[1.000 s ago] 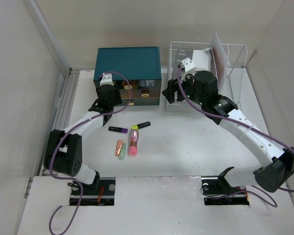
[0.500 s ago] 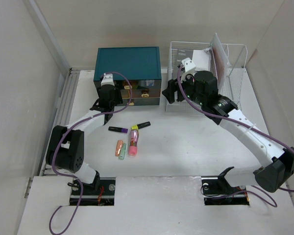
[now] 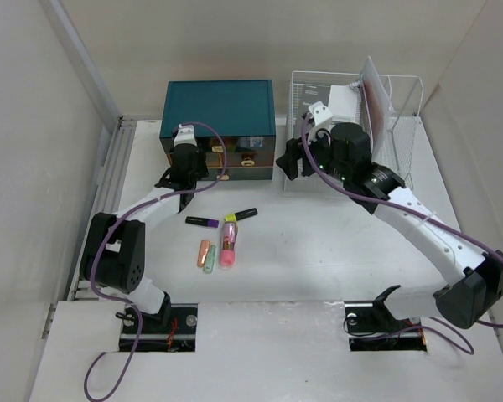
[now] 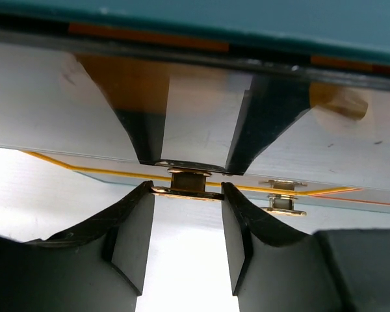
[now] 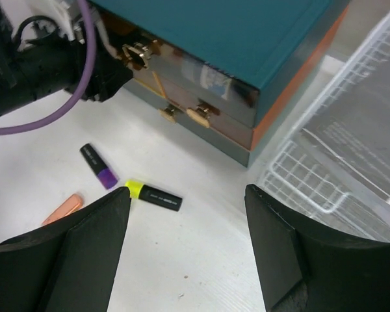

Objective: Organize the desk

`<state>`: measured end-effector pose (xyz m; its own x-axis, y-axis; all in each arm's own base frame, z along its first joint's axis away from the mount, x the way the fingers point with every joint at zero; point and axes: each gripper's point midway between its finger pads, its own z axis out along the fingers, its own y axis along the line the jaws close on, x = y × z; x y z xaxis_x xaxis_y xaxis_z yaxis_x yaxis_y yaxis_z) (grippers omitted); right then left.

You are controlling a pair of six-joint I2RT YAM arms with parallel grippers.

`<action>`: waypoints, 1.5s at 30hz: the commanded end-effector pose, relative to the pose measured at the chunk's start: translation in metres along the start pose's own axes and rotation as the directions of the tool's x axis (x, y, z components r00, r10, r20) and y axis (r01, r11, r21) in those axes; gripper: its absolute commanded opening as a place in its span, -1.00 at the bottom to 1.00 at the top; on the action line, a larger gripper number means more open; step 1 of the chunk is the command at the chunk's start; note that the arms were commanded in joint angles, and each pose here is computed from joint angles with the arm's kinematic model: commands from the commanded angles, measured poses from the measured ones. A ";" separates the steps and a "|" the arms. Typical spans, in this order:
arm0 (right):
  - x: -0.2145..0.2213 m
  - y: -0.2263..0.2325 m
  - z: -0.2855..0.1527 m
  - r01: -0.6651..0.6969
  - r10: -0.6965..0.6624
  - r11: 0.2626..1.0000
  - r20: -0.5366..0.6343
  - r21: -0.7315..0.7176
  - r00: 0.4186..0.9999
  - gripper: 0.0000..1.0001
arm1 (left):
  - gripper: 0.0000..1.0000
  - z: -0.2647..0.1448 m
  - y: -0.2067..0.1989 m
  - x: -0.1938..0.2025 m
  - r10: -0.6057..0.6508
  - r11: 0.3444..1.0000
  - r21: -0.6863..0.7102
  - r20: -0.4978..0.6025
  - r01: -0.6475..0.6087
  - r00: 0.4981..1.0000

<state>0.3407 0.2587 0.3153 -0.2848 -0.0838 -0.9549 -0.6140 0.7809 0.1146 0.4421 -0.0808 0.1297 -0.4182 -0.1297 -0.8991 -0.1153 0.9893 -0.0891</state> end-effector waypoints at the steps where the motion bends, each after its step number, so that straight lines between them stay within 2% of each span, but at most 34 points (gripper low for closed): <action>1: -0.005 0.015 0.004 0.029 -0.026 0.994 0.032 -0.103 0.999 0.52 | -1.00 -0.005 0.001 -0.031 -0.035 0.999 -0.003 0.077 0.036 0.996; 3: 0.014 0.029 0.009 0.092 -0.096 0.973 -0.009 -0.212 0.995 0.55 | -1.00 -0.013 0.002 -0.026 -0.031 1.000 0.006 0.061 0.031 0.998; 4: 0.034 0.055 0.006 0.174 -0.201 0.899 -0.027 -0.403 0.979 0.58 | -1.00 -0.018 0.004 -0.026 -0.023 1.000 0.008 0.068 0.022 0.997; 5: 0.042 0.073 0.003 0.149 -0.193 0.847 -0.034 -0.511 0.981 0.61 | -1.00 -0.018 0.007 -0.018 -0.016 1.000 0.002 0.048 0.016 0.999; 8: 0.096 0.103 -0.003 0.219 -0.378 0.622 -0.044 -0.751 0.925 0.61 | -1.00 -0.028 -0.001 -0.018 -0.020 0.999 0.027 0.057 0.019 0.998; 10: 0.120 0.115 -0.007 0.298 -0.524 0.484 0.001 -0.823 0.852 0.61 | -1.00 -0.034 -0.009 -0.011 -0.014 0.999 0.043 0.033 0.012 0.999; 11: 0.140 0.116 -0.001 0.298 -0.569 0.430 0.000 -0.852 0.822 0.51 | -1.00 -0.037 -0.010 -0.016 -0.018 0.999 0.047 0.045 0.016 0.999; 13: 0.157 0.118 -0.004 0.317 -0.625 0.330 0.046 -0.889 0.779 0.47 | -1.00 -0.042 -0.009 -0.016 -0.044 0.998 0.048 0.044 0.042 0.998; 17: 0.175 0.111 0.016 0.495 -0.756 0.160 0.216 -0.854 0.618 0.47 | -1.00 -0.047 -0.010 -0.014 -0.062 0.996 0.066 0.032 0.060 0.998; 19: 0.178 0.108 0.027 0.563 -0.811 0.117 0.248 -0.818 0.530 0.47 | -1.00 -0.049 -0.010 -0.015 -0.073 0.995 0.066 0.031 0.070 0.997; 22: 0.172 0.108 0.039 0.652 -0.844 0.040 0.323 -0.758 0.428 0.50 | -1.00 -0.052 -0.011 -0.011 -0.080 0.994 0.073 0.020 0.079 0.997; 28: 0.164 0.134 0.050 0.739 -0.826 -0.110 0.475 -0.665 0.304 0.50 | -1.00 -0.063 -0.015 -0.011 -0.096 0.991 0.100 0.010 0.094 0.995; 32: 0.165 0.148 0.065 0.780 -0.847 -0.191 0.502 -0.596 0.176 0.50 | -1.00 -0.065 -0.016 -0.003 -0.097 0.989 0.110 -0.014 0.098 0.995; 34: 0.167 0.153 0.070 0.784 -0.850 -0.225 0.510 -0.578 0.133 0.50 | -1.00 -0.067 -0.015 -0.004 -0.097 0.989 0.110 -0.015 0.098 0.995; 38: 0.185 0.155 0.082 0.761 -0.845 -0.338 0.535 -0.554 0.014 0.50 | -1.00 -0.070 -0.017 -0.004 -0.106 0.987 0.120 -0.020 0.107 0.994; 42: 0.199 0.157 0.090 0.736 -0.831 -0.413 0.552 -0.536 -0.064 0.50 | -1.00 -0.070 -0.016 -0.001 -0.101 0.988 0.115 -0.031 0.104 0.994; 45: 0.211 0.157 0.094 0.714 -0.826 -0.443 0.557 -0.542 -0.090 0.50 | -1.00 -0.071 -0.017 0.001 -0.107 0.987 0.120 -0.044 0.111 0.993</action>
<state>0.2435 0.4060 0.0937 0.9042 -0.3472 -0.2487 -0.4271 -0.7356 -0.5259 0.3783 -0.0849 0.1346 -0.4945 -0.1838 -0.8495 -0.1092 0.9828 -0.1491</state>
